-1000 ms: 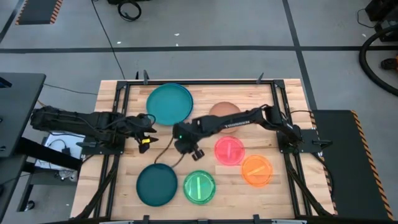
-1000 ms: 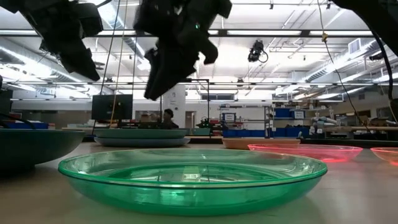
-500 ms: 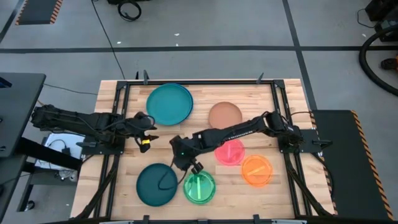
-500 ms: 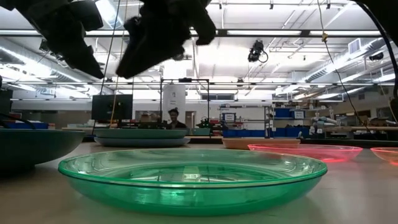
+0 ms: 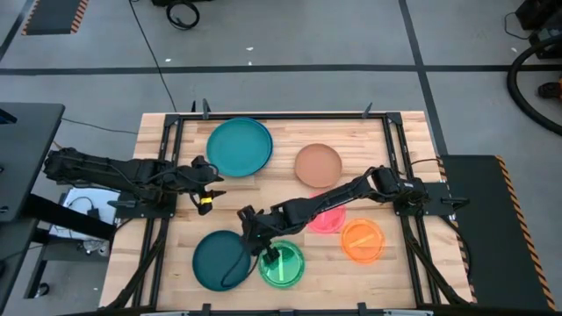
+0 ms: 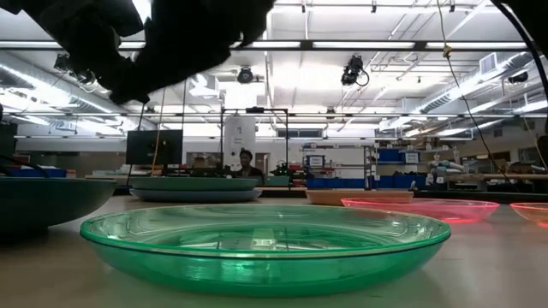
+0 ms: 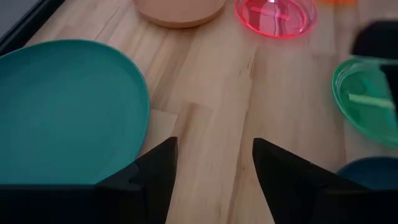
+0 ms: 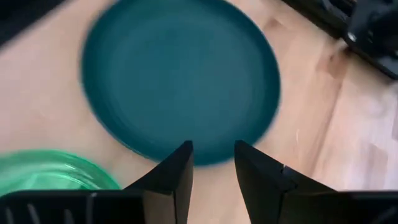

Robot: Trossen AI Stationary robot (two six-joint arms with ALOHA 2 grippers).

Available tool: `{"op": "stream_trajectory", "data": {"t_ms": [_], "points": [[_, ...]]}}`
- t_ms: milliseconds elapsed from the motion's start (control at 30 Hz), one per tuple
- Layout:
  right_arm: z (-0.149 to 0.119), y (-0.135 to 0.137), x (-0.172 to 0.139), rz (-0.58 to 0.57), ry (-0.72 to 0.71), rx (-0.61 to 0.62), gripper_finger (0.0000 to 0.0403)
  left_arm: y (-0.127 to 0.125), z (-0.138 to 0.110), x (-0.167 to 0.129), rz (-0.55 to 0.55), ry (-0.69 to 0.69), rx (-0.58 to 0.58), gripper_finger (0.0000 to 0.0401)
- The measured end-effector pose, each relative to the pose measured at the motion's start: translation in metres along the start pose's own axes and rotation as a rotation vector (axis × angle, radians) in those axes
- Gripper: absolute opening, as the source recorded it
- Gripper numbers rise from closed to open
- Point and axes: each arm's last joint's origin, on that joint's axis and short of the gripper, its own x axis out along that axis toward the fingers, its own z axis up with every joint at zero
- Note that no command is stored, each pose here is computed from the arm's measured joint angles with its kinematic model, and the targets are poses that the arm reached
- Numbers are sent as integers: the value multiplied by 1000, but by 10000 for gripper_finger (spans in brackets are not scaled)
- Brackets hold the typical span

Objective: Stack plastic plates
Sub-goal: Stack the dark green plate on top of the green plate

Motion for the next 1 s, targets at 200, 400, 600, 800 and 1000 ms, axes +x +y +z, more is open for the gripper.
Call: {"op": "stream_trajectory", "data": {"t_ms": [200,400,600,800,1000], "points": [[13,6,0,10,-117,186,126,0,0,0,-4,2,-115,217],[7,3,1,-156,-48,471,128,-5,-3,-1,-28,19,-193,217],[-2,6,16,-179,-33,599,141,-11,-5,-3,-60,32,-217,217],[-23,8,41,-183,51,634,159,-14,-8,-5,-72,53,-223,217],[-33,0,56,-178,46,671,166,-15,-11,-5,-64,80,-227,217]]}}
